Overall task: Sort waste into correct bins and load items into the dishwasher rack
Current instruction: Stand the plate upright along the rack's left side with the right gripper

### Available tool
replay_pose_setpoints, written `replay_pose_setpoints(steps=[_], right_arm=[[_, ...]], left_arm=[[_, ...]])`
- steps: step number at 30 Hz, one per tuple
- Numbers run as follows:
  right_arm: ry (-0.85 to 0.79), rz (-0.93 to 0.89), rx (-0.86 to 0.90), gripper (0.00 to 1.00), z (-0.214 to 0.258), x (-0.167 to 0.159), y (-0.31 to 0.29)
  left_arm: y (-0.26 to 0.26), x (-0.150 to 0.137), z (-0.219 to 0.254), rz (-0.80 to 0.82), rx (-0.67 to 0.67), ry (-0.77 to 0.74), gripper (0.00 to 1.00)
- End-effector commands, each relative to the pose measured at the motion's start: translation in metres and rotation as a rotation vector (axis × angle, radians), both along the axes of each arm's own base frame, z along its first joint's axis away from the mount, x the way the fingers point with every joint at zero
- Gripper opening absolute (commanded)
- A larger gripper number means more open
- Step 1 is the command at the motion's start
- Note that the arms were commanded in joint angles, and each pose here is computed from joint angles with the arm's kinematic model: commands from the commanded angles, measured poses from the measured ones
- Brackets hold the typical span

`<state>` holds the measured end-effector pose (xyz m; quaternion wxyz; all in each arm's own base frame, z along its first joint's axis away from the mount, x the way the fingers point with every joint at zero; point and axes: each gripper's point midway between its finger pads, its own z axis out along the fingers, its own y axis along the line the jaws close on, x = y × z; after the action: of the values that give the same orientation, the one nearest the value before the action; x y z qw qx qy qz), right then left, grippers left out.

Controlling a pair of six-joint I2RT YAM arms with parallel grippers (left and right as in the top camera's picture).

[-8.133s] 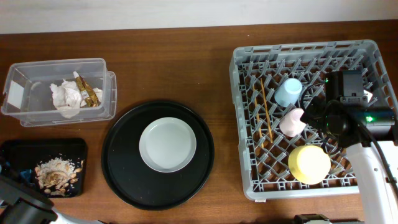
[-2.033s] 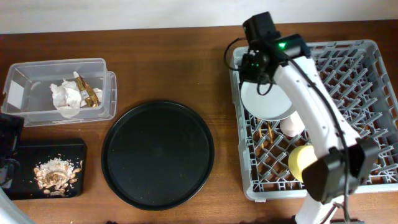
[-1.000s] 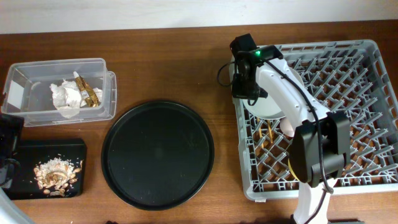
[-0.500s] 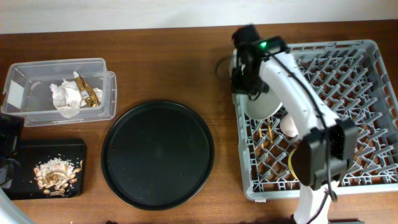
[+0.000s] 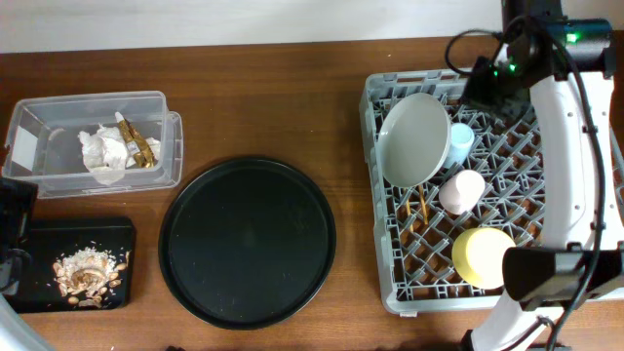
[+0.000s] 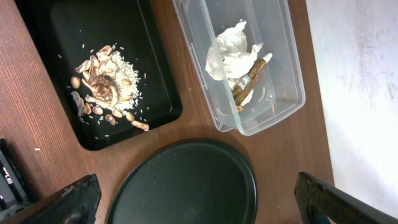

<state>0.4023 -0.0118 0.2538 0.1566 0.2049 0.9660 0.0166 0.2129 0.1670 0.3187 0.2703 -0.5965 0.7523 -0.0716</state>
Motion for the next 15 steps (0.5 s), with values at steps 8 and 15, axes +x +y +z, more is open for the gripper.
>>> replay_pose_setpoints(steps=[8,15], right_arm=[[0.087,0.241,0.265,0.04,-0.052,-0.003,0.058],[-0.004,0.386,0.398,0.04,-0.025,-0.004,0.086]], left_arm=[[0.001,0.000,-0.001,0.010,0.000,0.007,0.99],[0.001,0.000,-0.001,0.010,0.000,0.007,0.99]])
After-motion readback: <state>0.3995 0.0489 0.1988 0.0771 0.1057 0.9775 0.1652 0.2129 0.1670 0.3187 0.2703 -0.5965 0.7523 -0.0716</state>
